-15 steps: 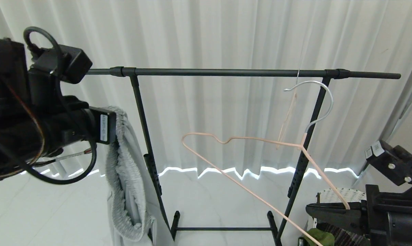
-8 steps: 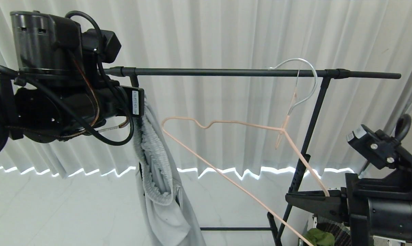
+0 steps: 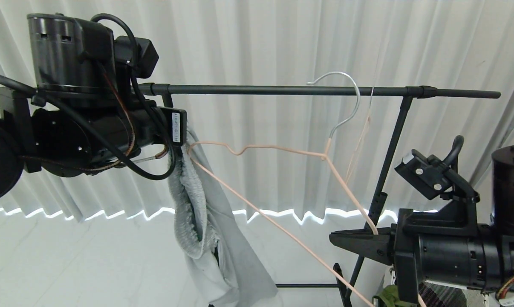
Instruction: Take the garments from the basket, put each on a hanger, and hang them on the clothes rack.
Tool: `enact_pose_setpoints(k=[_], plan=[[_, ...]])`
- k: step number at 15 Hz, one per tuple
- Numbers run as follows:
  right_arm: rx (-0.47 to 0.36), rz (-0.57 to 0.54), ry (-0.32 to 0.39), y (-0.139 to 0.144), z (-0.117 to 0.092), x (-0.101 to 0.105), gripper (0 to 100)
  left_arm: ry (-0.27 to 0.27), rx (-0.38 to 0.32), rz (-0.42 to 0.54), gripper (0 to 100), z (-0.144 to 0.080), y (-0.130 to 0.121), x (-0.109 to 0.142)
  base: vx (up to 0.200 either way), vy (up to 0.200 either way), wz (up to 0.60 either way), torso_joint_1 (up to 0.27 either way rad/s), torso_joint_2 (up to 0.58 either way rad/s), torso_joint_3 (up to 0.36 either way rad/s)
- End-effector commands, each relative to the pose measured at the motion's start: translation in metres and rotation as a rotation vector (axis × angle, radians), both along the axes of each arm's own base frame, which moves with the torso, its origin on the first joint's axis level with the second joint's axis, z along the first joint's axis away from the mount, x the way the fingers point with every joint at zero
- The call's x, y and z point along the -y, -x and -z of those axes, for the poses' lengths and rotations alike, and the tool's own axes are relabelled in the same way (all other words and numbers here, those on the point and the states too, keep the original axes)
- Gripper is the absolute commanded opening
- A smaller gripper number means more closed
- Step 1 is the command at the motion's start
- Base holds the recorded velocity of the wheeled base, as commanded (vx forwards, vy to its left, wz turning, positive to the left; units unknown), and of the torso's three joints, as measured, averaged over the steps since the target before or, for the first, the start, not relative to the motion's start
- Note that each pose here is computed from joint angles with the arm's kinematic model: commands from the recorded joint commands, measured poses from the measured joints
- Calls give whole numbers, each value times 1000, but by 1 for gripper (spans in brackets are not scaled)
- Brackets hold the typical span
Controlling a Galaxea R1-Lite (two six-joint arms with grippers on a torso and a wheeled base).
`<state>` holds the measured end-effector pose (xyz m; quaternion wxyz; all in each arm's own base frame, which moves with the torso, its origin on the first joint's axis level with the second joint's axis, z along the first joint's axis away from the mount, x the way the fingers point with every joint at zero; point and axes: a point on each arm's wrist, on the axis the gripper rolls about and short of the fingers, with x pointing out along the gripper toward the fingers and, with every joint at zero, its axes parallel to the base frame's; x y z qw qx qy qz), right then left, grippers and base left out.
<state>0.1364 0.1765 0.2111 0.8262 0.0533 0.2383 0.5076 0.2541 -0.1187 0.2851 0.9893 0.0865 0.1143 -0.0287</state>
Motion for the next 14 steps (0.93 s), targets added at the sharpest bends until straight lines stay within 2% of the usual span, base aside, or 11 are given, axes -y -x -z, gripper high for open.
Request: enact_pose_setpoints(k=[1,4,7,9,14], plan=[[3,-16,-9,5,-2,0,0,1,8,-16,0,-2,-2,-3,0,0,0,0,0,0],[9,-45,-24,14,-6,1,0,-16,-4,-58,0,3,-8,-4,0,0,0,0,0,0],[7,-47,-22,14,-5,0,0,-19,-8,-59,0,4,-11,-3,0,0,0,0,0,0],[-8,-39,-2,7,0,-6,0,-19,-10,-56,0,5,-10,-3,0,0,0,0,0,0],[-5,11,-10,-18,0,-21,0,-20,-1,-47,0,2,-5,-1,0,0,0,0,0,0]])
